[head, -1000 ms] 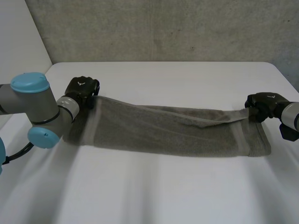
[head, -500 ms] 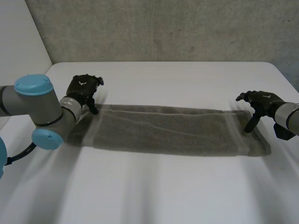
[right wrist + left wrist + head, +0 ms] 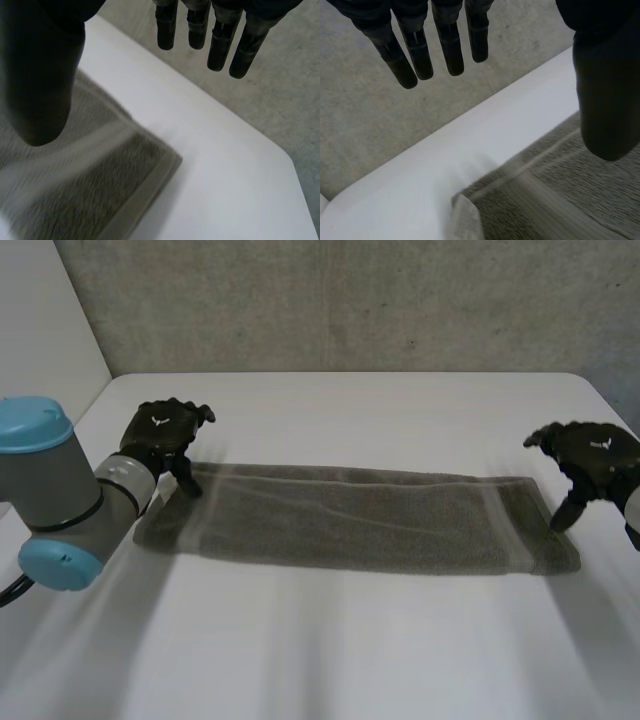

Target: Fold the towel.

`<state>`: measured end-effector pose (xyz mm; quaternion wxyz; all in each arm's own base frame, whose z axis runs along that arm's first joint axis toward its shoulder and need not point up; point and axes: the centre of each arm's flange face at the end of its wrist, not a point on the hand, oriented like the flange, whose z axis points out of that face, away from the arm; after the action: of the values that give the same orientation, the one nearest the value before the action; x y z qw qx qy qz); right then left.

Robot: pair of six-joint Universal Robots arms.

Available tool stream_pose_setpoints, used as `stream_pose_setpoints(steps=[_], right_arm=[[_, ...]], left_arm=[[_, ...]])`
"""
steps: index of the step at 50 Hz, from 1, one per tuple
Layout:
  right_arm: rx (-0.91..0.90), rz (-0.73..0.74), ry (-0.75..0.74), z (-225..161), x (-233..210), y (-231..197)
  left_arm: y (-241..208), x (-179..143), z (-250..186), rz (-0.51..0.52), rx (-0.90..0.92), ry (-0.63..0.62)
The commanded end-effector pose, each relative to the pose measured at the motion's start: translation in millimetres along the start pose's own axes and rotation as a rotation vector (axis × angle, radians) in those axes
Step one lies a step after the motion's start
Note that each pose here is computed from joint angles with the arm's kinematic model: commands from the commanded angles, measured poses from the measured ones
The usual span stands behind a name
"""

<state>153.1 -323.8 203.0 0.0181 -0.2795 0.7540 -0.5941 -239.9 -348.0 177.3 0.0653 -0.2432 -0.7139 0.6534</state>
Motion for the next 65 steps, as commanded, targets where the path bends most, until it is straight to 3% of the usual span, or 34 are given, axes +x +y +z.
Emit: stream_pose_setpoints(steps=[1, 10, 38, 46, 49, 55, 62, 65], right_arm=[[-0.065, -0.061, -0.025, -8, -8, 29], [-0.115, -0.017, -0.098, 9, -16, 67], [-0.13, -0.063, -0.037, 32, 2, 78], [-0.156, -0.191, 0.226, 23, 88, 66], [-0.171, -0.23, 0.259, 21, 100, 64], [-0.17, -0.309, 0.294, 23, 111, 28], [0.098, -0.342, 0.148, 30, 28, -67], [0.155, -0.349, 0.09, 27, 0, -83]], left_arm=[[2, 4, -13, -0.006, -0.003, 0.038], [2, 5, -16, -0.006, 0.004, 0.037], [5, 9, -18, -0.006, -0.002, 0.045], [0, 3, -23, -0.007, 0.006, 0.026], [-2, 0, -24, -0.007, 0.009, 0.019], [-9, -6, -26, -0.01, 0.027, 0.003], [-17, -6, -25, -0.015, 0.051, -0.001], [-19, -5, -26, -0.014, 0.056, 0.002]])
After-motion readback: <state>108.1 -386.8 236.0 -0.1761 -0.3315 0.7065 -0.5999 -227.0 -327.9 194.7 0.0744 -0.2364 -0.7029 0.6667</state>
